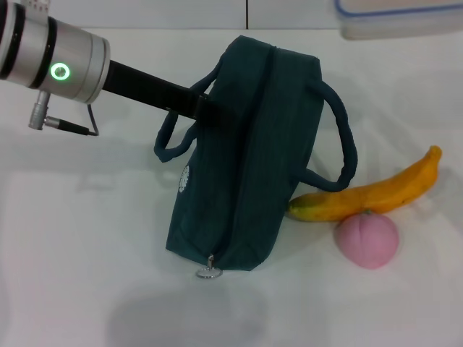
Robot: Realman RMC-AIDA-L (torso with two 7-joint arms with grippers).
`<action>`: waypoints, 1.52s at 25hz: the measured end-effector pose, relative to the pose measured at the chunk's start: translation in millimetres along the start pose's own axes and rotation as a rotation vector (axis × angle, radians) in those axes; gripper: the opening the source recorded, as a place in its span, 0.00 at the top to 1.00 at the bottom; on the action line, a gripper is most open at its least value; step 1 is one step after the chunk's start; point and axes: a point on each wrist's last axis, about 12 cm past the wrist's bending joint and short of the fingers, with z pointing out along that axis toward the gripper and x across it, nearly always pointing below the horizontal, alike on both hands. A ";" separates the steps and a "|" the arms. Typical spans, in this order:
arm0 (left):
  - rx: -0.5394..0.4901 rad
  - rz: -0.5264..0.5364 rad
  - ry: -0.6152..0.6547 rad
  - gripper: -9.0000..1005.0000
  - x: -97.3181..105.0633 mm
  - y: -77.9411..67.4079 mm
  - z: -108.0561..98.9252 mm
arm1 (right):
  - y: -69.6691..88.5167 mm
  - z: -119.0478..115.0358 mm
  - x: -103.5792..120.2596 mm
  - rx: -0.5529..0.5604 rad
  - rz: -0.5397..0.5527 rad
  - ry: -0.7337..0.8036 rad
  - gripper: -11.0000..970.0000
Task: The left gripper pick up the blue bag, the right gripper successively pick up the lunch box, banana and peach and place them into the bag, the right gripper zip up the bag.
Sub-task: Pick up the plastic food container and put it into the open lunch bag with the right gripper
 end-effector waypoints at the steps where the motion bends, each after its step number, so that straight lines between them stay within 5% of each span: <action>1: 0.001 0.001 0.000 0.95 -0.3 -0.2 0.2 | -1.6 5.5 2.7 -0.002 0.009 0.014 0.88; 10: 0.022 0.021 -0.011 0.95 -6.3 -4.7 11.9 | -23.6 20.4 27.7 0.125 -0.011 0.152 0.87; 24: 0.013 0.022 -0.006 0.95 -6.8 -3.9 9.2 | -14.7 -45.9 1.7 0.256 -0.141 0.072 0.87; 30: 0.012 0.025 0.000 0.95 -16.9 -8.5 7.4 | -21.5 -40.4 3.1 0.314 -0.158 0.150 0.87; 38: 0.014 0.034 0.009 0.95 -24.2 -12.3 7.8 | -32.7 -2.3 20.9 0.312 -0.151 0.355 0.86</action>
